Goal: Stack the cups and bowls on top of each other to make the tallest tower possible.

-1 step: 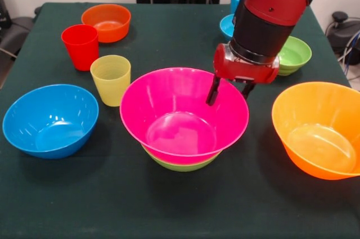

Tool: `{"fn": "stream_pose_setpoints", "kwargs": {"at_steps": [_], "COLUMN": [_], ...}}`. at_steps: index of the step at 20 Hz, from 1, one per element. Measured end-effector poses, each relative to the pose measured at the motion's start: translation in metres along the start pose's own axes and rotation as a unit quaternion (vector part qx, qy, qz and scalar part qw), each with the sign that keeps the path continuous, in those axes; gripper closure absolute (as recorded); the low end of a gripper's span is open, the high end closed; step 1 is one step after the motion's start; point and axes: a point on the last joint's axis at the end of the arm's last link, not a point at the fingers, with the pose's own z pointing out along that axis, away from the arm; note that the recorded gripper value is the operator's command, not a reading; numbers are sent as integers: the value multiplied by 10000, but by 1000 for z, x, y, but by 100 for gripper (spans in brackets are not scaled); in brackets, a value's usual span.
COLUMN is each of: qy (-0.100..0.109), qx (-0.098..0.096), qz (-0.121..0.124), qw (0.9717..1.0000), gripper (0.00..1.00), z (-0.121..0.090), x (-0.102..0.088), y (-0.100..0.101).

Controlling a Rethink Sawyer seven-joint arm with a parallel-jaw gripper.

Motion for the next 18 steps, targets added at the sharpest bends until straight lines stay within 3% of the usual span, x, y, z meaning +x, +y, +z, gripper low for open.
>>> {"fn": "stream_pose_setpoints", "kwargs": {"at_steps": [12,16,18], "qy": [203,103,-107], "qx": [-290,-406,-498], "qz": [180,189,154], "qw": [9992,9989,9986], "gripper": [0,0,0], "z": [-29,-30,-30], "x": [33,52,65], "y": [-16,-18,-13]}}
